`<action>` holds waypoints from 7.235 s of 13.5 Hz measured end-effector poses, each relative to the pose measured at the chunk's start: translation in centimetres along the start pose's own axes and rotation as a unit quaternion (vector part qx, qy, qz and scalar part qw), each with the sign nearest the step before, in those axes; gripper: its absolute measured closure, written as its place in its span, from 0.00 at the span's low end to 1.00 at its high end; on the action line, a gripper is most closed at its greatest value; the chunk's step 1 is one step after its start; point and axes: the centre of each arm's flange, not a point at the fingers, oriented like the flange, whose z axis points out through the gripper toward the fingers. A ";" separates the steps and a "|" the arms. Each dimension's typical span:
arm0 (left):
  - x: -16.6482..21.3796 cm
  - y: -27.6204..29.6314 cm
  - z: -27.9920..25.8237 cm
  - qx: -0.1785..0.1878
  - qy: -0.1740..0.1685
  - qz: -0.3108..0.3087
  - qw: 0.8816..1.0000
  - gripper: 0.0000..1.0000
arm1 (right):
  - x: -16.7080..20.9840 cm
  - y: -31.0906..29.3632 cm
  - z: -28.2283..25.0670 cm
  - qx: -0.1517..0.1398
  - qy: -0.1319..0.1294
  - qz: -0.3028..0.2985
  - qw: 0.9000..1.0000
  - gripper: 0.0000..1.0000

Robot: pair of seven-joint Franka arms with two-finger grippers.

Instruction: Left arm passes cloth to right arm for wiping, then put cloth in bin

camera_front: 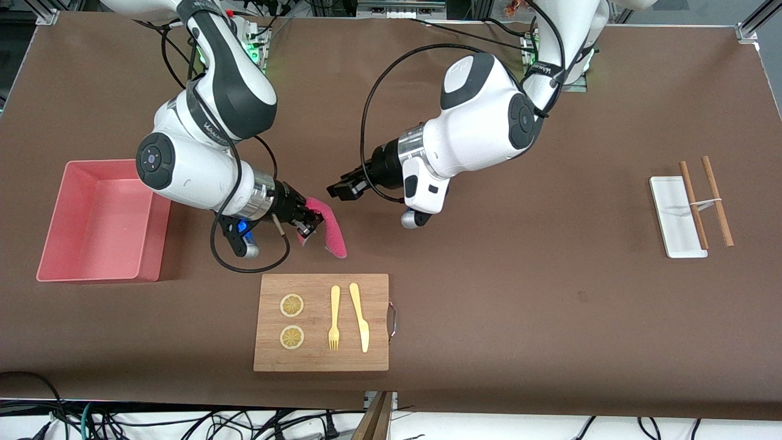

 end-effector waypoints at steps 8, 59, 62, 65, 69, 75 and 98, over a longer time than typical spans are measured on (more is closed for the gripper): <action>7.0 -3.0 -8.5 0.151 0.040 -0.006 0.988 0.00 | 0.0 2.1 7.7 -0.125 -0.010 -0.087 0.988 0.98; 17.2 -18.5 -38.8 0.354 0.182 0.336 0.853 0.00 | 2.4 3.4 24.2 -0.195 0.056 -0.230 0.952 0.98; 17.7 -18.4 -38.4 0.356 0.178 0.335 0.854 0.00 | -0.9 2.1 25.9 -0.147 0.068 -0.203 0.966 0.98; 18.3 -18.4 -38.2 0.358 0.176 0.334 0.854 0.00 | -3.9 1.4 27.4 -0.117 0.080 -0.186 0.972 0.98; 18.0 -18.0 -38.5 0.356 0.181 0.336 0.853 0.00 | -7.8 0.3 28.0 -0.062 0.061 -0.154 0.984 0.98; 17.3 -17.2 -38.9 0.352 0.188 0.344 0.850 0.00 | -9.9 -0.1 27.2 -0.073 0.037 -0.156 0.984 0.98; 16.1 -15.9 -38.9 0.347 0.195 0.358 0.844 0.00 | 19.3 9.5 5.0 -0.293 0.011 -0.395 0.871 0.98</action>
